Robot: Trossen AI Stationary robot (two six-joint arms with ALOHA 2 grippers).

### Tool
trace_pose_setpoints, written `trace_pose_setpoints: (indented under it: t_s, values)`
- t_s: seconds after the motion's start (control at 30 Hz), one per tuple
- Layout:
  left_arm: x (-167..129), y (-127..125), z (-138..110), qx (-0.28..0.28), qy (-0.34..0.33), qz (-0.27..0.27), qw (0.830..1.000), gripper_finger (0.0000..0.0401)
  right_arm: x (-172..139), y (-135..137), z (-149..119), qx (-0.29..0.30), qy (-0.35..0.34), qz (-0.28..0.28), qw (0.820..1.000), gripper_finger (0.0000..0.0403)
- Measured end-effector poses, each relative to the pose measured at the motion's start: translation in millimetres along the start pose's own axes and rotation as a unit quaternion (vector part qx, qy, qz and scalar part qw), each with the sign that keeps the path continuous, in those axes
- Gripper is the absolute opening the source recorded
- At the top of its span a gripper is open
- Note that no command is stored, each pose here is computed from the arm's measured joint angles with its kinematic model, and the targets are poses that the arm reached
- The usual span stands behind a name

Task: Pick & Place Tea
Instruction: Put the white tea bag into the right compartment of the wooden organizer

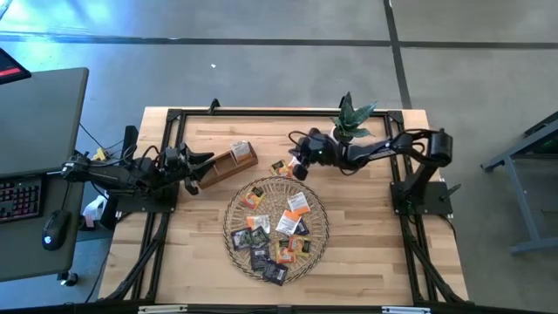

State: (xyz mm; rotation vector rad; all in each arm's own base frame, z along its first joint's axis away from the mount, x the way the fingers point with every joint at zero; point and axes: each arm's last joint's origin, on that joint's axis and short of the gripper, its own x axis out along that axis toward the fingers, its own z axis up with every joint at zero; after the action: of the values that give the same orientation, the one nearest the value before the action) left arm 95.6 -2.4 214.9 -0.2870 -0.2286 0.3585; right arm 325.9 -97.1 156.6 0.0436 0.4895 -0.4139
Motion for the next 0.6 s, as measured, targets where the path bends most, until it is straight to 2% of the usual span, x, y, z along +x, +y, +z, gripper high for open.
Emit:
trace_pose_setpoints:
  t_s: [0.1, 0.2, 0.3, 0.47, 0.6]
  values:
    - [0, 0, 0, 0.001, 0.002, 0.000, 1.000, 0.0135, -2, 5, 2, -0.046, -0.009, 0.000, 0.999, 0.0002]
    - [0, 0, -1, 0.002, 0.003, 0.001, 1.000, 0.0135, -1, 0, -6, -0.063, 0.034, -0.026, 0.997, 0.0012]
    - [0, 0, -1, 0.002, 0.003, 0.000, 1.000, 0.0135, 0, -12, -14, -0.047, 0.075, -0.042, 0.995, 0.0041]
    - [0, 0, -1, 0.002, 0.003, 0.000, 1.000, 0.0135, 2, -31, -21, 0.000, 0.101, -0.057, 0.993, 0.0110]
    - [0, 0, 0, 0.001, 0.002, 0.000, 1.000, 0.0135, 9, -35, -30, 0.037, 0.112, -0.040, 0.992, 0.0160]
